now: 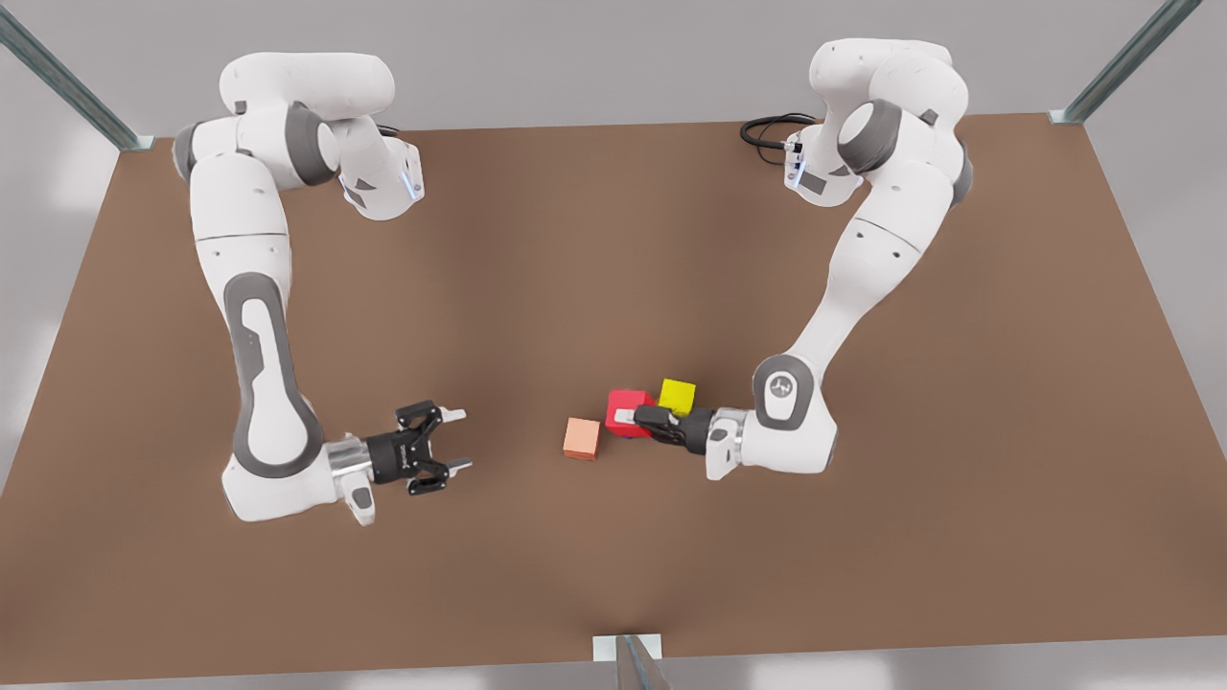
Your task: Pick up red wooden cube and pass to hand red wooden cube and place in blue wooden cube
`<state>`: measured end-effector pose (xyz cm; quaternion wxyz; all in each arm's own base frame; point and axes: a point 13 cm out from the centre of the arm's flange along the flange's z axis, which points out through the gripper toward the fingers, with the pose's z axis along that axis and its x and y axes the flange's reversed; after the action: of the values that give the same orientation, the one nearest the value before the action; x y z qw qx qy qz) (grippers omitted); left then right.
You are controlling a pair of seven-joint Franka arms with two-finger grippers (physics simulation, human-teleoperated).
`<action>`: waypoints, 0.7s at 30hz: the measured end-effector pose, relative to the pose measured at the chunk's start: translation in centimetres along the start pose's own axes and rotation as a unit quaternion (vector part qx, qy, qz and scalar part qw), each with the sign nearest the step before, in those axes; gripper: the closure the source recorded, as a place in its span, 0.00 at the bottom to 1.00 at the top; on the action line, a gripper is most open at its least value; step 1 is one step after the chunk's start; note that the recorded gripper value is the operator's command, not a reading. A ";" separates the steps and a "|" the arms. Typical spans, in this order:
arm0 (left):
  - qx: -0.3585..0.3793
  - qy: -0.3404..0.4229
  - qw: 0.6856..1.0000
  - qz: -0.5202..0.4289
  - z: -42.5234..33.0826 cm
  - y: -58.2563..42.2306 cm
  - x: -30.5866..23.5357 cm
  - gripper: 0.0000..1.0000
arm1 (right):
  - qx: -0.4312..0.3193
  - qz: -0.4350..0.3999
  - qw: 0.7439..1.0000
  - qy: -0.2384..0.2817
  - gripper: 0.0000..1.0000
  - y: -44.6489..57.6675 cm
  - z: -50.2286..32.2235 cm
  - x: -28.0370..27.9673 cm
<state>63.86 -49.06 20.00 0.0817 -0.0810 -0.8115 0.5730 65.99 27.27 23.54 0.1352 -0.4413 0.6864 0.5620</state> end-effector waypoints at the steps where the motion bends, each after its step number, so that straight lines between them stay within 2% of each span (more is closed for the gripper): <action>1: -0.005 -0.016 1.000 -0.009 -0.1 0.3 -0.7 0.35 | -0.005 -0.026 1.000 -0.010 0.00 0.1 0.7 -0.4; 6: -0.020 -0.067 0.997 -0.045 -1.0 1.4 -2.9 0.35 | -0.021 -0.127 0.991 -0.040 0.00 -0.1 4.8 -1.0; 12: -0.021 -0.090 0.993 -0.075 -1.7 1.4 -3.9 0.35 | -0.011 -0.211 0.975 -0.074 0.00 -1.2 7.7 -1.6; 21: 0.044 -0.092 0.986 -0.132 -2.6 -0.9 -4.3 0.34 | 0.019 -0.228 0.967 -0.115 0.00 -2.7 13.1 -3.7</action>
<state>68.56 -47.97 21.50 0.0851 0.0838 -0.7929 0.5976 66.13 40.65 19.99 0.3466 -0.5158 0.5577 0.5502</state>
